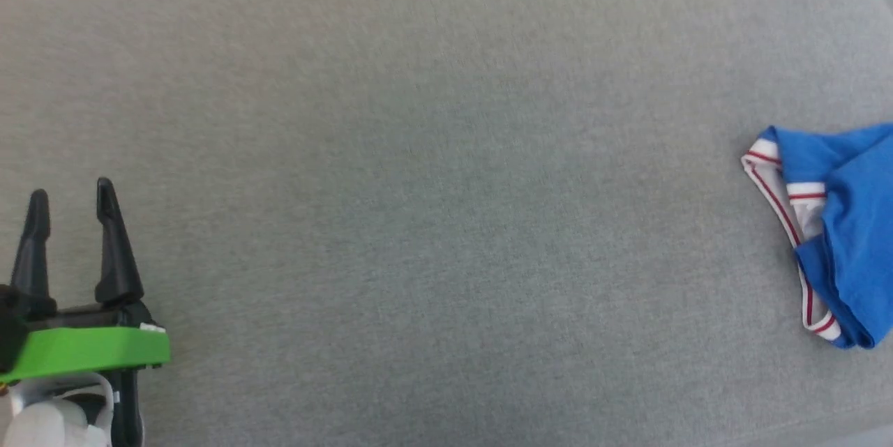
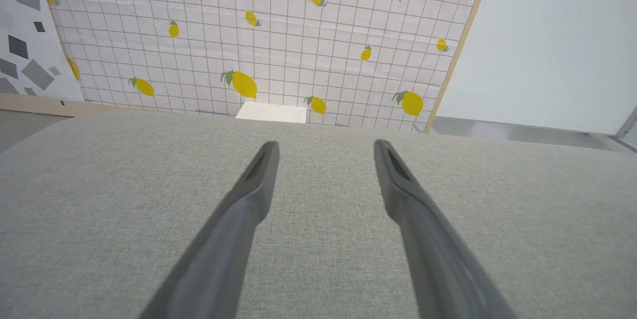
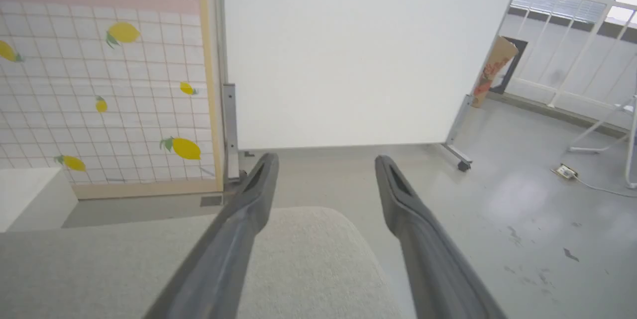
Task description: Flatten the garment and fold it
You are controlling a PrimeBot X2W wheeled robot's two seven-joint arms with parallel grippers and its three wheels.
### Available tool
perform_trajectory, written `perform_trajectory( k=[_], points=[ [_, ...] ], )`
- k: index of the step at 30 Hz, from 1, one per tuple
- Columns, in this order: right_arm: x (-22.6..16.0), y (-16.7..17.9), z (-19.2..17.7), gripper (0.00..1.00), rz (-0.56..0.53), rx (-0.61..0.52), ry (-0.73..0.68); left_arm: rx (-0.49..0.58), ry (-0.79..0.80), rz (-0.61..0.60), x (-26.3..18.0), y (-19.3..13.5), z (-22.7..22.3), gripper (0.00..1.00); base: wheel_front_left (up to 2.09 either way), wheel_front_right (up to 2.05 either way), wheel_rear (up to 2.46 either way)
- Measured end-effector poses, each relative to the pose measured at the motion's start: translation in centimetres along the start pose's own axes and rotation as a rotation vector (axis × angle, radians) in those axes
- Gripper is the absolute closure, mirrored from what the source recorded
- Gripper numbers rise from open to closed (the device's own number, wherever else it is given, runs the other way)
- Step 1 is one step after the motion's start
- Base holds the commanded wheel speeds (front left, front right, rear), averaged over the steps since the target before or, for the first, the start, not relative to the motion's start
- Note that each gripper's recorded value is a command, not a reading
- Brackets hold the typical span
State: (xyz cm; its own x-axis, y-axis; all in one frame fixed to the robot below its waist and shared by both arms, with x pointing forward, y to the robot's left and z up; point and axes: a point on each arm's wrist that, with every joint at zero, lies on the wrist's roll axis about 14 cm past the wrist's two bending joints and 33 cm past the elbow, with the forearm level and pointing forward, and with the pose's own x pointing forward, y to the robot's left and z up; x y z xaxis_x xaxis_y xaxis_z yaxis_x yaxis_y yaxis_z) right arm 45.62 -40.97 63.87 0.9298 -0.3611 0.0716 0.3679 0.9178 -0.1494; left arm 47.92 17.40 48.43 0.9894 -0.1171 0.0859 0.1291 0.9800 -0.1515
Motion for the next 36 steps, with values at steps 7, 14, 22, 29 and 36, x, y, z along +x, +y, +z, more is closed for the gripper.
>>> perform_trajectory(
  k=[7,14,22,29,36],
  points=[
    [-2.6,8.8,4.8,0.0,0.223,0.197,-0.201,0.037,-0.081,0.063,-2.2,1.0,4.2,0.0,0.0,0.0,0.0],
    [-6.9,15.7,4.2,0.0,0.332,0.405,-0.252,0.077,-0.15,0.134,-4.6,2.5,7.5,0.0,0.0,0.0,0.0],
    [-10.6,19.7,1.1,0.0,0.406,0.458,-0.255,0.084,-0.177,0.194,-6.8,2.9,8.9,0.0,0.0,0.0,0.0],
    [-13.1,21.1,-2.9,0.0,0.431,0.467,-0.166,0.093,-0.138,0.168,-7.9,2.0,7.8,0.0,0.0,0.0,0.0],
    [-15.0,20.5,-5.2,0.0,0.421,0.44,-0.113,0.085,-0.082,0.118,-8.1,0.2,5.9,0.0,0.0,0.0,0.0]
  ],
)
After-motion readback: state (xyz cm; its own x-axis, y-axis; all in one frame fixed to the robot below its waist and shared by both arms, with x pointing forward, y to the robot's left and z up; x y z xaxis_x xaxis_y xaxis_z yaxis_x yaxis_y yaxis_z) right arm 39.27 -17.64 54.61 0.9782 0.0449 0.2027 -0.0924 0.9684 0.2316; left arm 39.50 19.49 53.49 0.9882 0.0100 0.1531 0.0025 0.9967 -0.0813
